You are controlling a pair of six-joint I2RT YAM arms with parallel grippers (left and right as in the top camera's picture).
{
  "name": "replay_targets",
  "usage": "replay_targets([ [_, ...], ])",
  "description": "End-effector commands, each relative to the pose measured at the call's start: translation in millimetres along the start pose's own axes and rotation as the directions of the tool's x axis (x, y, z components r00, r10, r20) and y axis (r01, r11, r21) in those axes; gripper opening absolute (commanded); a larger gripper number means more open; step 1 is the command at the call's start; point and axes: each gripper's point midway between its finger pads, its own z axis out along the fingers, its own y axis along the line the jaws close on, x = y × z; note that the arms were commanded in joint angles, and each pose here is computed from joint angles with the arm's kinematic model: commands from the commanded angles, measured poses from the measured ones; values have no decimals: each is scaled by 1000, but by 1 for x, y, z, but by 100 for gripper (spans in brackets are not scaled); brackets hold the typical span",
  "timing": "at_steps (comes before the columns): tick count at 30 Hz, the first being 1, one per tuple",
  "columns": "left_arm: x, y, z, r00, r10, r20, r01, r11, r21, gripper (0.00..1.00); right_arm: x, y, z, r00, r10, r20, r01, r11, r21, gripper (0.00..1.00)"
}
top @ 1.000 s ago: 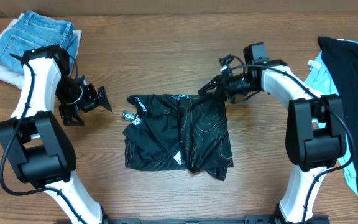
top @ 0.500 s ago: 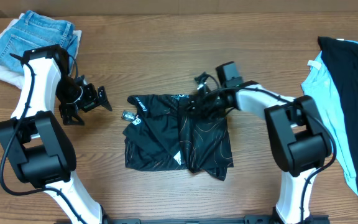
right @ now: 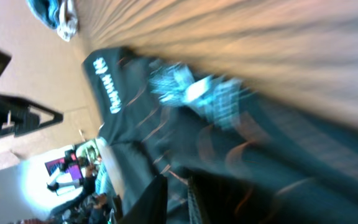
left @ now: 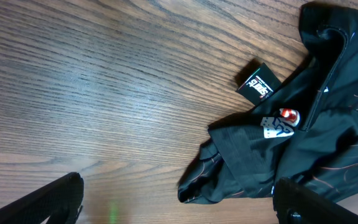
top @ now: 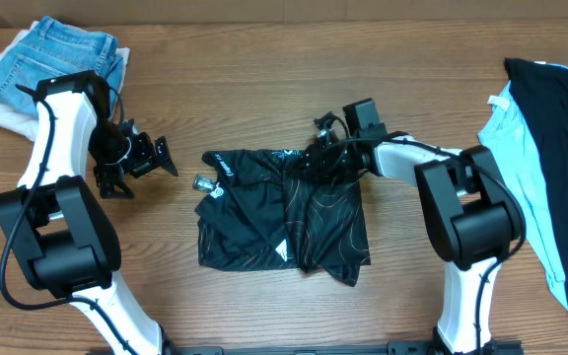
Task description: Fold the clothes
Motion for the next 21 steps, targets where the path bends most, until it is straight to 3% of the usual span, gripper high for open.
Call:
replay_targets([
  [1, -2, -6, 0, 999, 34, 4, -34, 999, 3, 100, -17, -13, -8, 998, 35, 46, -35, 999, 6, 22],
  [7, -2, -6, 0, 999, 34, 4, -34, 999, 3, 100, -52, -6, -43, 993, 58, 107, -58, 998, -9, 17],
  [14, -2, -6, 0, 999, 35, 3, -35, 999, 2, 100, -67, 58, -96, 995, -15, 100, 26, 993, -113, 18],
  [21, -2, -6, 1, 999, 35, 2, -35, 999, 1, 100, -20, 99, -134, 998, -53, 37, 55, 997, -56, 18],
])
